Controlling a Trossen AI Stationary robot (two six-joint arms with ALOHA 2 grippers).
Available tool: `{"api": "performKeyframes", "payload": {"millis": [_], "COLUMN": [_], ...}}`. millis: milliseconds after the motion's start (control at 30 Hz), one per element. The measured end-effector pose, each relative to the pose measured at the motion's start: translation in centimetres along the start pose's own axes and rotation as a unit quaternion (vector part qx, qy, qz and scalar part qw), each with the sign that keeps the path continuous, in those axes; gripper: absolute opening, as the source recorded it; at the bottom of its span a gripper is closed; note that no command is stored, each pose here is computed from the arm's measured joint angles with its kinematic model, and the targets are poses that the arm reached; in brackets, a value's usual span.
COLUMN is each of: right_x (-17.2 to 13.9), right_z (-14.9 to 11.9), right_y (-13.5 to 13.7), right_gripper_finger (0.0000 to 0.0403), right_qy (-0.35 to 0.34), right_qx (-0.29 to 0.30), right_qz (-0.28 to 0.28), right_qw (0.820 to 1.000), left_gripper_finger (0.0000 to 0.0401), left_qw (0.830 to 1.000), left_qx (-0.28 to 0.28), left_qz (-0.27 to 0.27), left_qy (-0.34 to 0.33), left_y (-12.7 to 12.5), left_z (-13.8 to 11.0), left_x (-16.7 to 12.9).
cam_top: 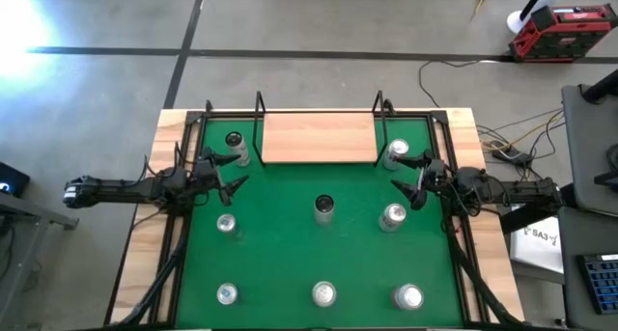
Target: Place canned beverage on shelf
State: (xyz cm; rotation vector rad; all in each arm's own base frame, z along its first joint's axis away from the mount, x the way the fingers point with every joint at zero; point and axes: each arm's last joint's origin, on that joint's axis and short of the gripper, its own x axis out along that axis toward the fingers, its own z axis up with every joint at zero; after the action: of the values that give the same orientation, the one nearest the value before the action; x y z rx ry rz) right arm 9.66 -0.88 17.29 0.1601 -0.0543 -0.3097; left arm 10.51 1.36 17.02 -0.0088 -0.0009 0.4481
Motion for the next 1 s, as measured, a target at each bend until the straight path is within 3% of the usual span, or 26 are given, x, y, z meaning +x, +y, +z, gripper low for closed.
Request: {"api": "performKeyframes", "payload": {"millis": [833, 1000], "right_x": [0.00, 0.00], "right_z": [0.03, 0.04], "right_y": [-0.07, -0.06], "right_gripper_finger": [0.0380, 0.0380], "right_qy": [-0.002, -0.003], "right_qx": [-0.003, 0.030], "right_qz": [-0.011, -0.011], "right_qw": [1.000, 0.999], "left_gripper_finger": [0.0332, 0.0332], "left_qw": [1.000, 1.000], "left_qx": [0.000, 0.000], "left_qz": [0.000, 0.000], "left_qy": [0.000, 0.000], "left_y": [0.00, 0.00], "left_z": [-0.01, 0.00], "left_x": [0.00, 0.00]}}
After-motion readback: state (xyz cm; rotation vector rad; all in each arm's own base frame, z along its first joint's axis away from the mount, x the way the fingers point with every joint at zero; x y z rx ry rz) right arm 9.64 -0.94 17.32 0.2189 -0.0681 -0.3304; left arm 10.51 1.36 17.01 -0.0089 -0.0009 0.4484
